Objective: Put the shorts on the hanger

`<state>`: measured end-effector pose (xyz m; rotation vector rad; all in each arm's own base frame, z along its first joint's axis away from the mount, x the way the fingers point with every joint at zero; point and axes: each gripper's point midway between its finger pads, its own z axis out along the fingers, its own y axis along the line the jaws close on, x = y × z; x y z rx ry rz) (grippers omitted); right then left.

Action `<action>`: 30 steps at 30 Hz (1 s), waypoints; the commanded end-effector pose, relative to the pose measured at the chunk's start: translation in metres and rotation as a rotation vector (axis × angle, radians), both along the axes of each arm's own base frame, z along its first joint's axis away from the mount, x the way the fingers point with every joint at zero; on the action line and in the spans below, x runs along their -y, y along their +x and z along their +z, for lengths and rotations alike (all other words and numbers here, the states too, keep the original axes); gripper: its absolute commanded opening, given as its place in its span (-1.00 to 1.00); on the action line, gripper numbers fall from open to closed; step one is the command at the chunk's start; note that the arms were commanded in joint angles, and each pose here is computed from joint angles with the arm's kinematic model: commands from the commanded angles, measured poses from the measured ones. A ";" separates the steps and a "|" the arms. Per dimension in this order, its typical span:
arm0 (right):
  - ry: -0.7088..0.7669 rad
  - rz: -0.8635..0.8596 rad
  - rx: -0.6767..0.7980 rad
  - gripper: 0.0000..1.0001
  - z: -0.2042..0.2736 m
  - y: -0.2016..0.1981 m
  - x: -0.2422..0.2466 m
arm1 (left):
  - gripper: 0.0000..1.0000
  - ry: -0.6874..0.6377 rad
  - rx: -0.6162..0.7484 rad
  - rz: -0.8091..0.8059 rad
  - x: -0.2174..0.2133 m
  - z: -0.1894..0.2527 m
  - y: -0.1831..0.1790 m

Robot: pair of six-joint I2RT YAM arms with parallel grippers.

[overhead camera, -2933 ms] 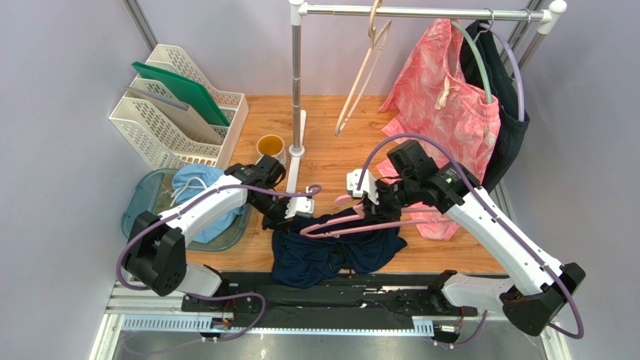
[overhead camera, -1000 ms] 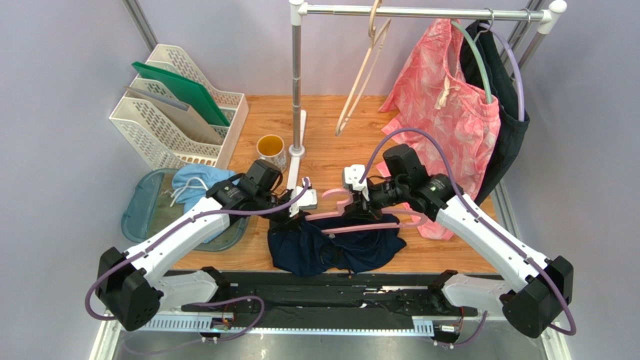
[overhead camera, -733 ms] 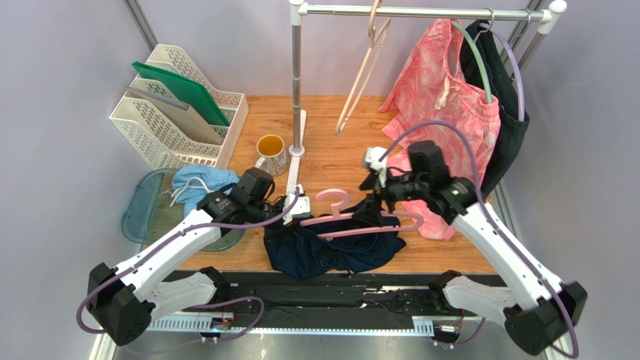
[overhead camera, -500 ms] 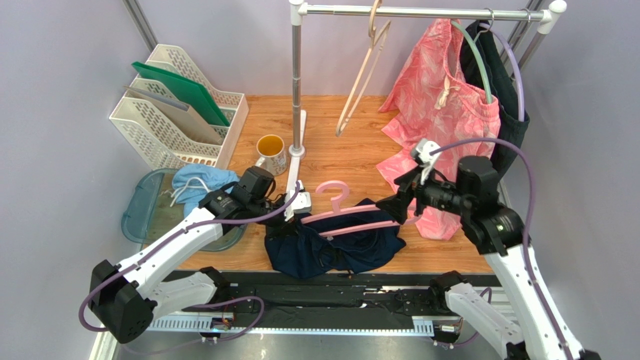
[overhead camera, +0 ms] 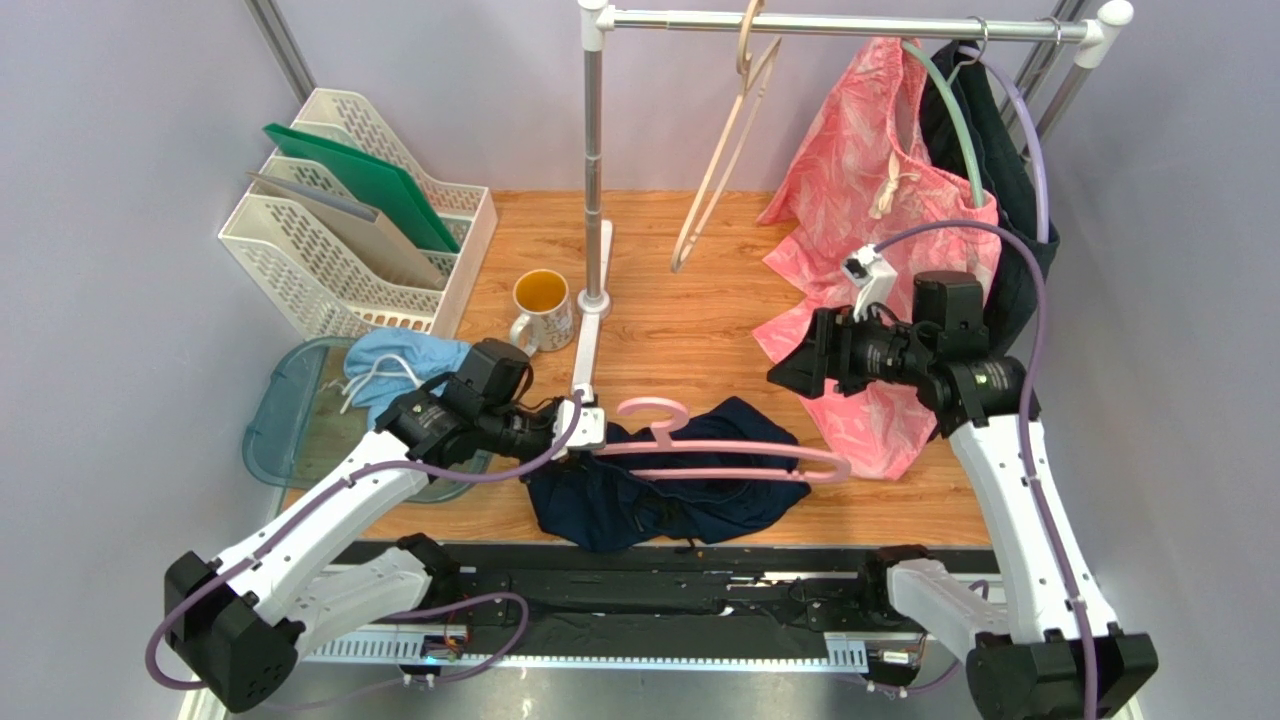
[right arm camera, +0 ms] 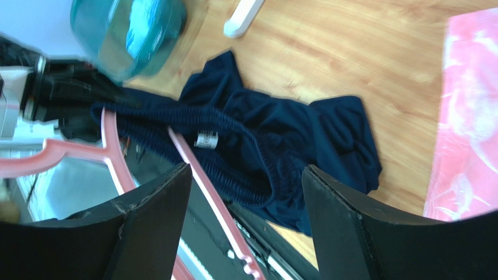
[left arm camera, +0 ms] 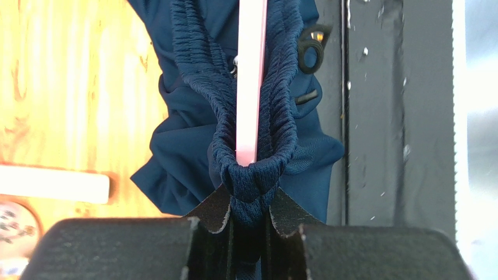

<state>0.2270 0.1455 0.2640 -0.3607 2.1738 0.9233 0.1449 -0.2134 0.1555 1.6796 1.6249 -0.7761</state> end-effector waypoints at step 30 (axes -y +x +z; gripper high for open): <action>-0.585 0.473 -0.138 -0.16 -0.190 -0.022 -0.057 | -1.00 -0.009 0.137 -0.095 0.012 0.014 -0.001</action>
